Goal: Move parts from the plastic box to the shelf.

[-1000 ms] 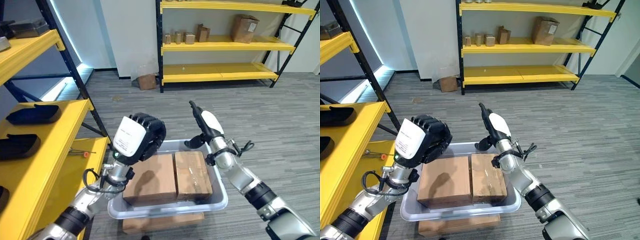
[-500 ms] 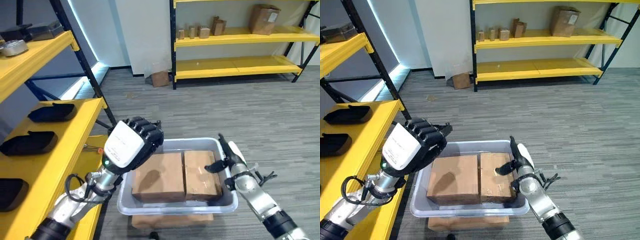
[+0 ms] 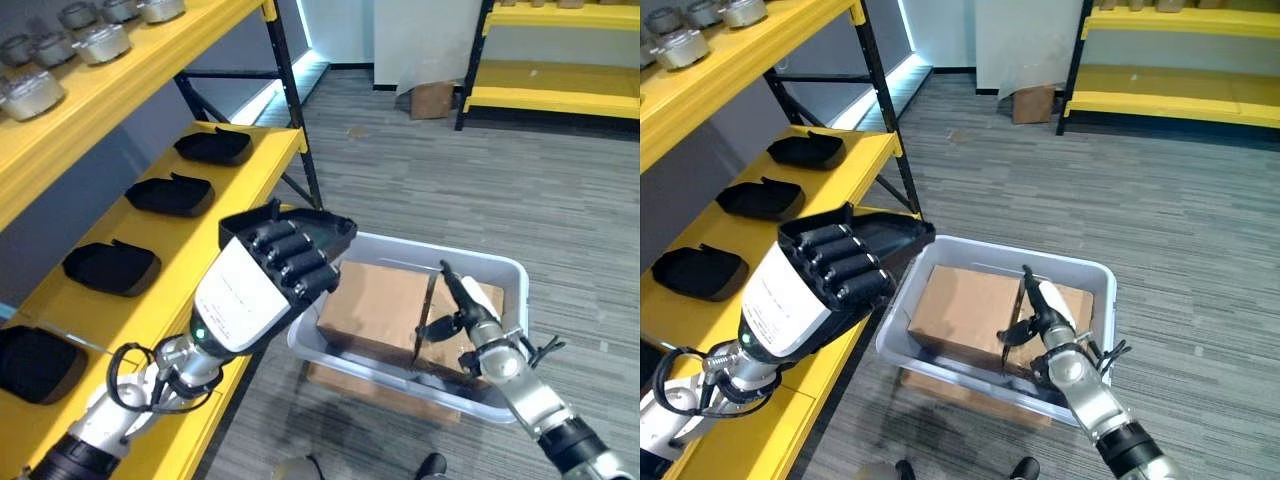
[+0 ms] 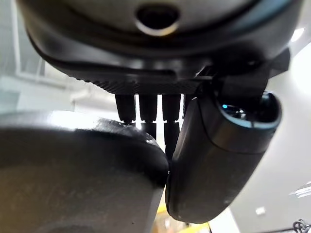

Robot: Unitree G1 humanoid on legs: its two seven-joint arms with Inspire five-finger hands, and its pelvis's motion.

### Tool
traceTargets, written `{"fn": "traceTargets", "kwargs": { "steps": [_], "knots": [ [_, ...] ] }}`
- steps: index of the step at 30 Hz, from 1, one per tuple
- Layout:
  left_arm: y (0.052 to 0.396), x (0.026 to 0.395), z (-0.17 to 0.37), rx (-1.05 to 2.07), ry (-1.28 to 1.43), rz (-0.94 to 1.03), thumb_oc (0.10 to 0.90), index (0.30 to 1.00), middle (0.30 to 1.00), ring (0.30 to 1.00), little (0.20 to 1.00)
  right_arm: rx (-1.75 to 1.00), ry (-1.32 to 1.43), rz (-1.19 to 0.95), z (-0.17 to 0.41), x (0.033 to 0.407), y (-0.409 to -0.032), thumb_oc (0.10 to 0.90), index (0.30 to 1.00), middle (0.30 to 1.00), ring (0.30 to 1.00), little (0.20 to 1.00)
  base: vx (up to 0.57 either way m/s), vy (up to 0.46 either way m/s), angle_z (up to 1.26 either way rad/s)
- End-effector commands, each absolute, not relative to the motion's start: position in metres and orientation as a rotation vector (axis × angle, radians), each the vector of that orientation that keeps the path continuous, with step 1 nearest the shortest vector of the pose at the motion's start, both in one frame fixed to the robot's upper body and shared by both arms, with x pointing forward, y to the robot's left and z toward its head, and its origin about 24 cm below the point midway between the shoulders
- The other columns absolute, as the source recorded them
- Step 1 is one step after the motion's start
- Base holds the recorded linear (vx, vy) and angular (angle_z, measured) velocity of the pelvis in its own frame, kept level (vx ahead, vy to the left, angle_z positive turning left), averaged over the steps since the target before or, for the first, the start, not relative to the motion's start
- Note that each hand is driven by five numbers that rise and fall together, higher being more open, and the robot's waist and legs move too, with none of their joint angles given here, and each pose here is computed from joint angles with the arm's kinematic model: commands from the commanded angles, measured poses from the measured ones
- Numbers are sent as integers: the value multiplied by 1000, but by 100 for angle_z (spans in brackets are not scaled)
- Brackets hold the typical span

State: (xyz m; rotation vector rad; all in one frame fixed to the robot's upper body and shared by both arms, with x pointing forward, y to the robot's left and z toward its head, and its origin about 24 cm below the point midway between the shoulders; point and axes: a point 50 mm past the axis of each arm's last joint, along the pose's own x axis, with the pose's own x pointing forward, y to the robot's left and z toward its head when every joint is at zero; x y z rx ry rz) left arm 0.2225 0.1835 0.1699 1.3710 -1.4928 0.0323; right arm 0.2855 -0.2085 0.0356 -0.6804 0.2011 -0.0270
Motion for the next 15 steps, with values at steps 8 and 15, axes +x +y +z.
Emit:
{"fn": "traceTargets", "kwargs": {
  "steps": [8,15],
  "knots": [
    [161,215,205,1069,-1714,155,400,300,300,300,300,-651,-15,-57,69,303,-183,900,1000,1000,1000,1000,-163,206,35],
    [149,215,202,1003,-1747,113,400,300,300,300,300,-648,-15,-84,71,300,-188,900,1000,1000,1000,1000,-174,216,7]
  ]
}}
